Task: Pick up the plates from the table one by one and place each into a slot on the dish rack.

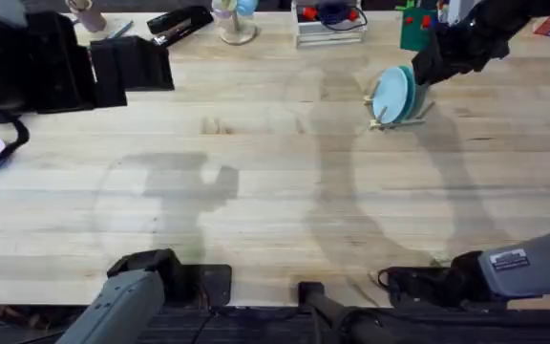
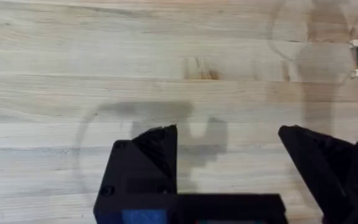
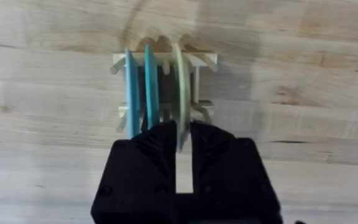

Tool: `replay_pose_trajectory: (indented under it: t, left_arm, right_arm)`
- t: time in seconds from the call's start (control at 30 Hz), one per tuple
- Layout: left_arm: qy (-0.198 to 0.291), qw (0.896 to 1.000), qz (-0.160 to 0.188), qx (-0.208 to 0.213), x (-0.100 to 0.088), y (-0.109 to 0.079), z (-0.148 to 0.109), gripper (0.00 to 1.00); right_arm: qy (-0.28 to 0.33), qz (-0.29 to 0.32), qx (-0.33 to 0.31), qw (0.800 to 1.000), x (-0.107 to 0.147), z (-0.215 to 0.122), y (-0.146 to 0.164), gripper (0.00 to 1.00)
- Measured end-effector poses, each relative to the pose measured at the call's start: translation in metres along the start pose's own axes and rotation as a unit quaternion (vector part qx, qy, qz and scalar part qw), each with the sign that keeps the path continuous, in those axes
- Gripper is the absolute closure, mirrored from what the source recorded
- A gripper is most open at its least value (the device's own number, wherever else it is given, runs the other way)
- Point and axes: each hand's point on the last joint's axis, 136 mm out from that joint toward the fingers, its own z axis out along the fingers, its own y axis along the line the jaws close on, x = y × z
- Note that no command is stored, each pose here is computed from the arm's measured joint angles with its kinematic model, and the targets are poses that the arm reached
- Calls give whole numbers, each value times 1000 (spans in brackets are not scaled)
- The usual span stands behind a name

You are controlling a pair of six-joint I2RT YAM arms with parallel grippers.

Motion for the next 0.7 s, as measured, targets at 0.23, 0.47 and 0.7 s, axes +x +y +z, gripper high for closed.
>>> replay_pose_trajectory:
  t: [0.23,0.47,0.7]
  left_arm:
    - [0,1000,0,0,0,0,0,6]
    - [0,1000,0,0,0,0,0,6]
    - [0,1000,0,0,0,0,0,6]
  right_arm:
    - [0,0,-4,1000,0,0,1,847]
    - [2,0,-4,1000,1,0,1,793]
    - [-16,1,-3,1000,8,-33,1,751]
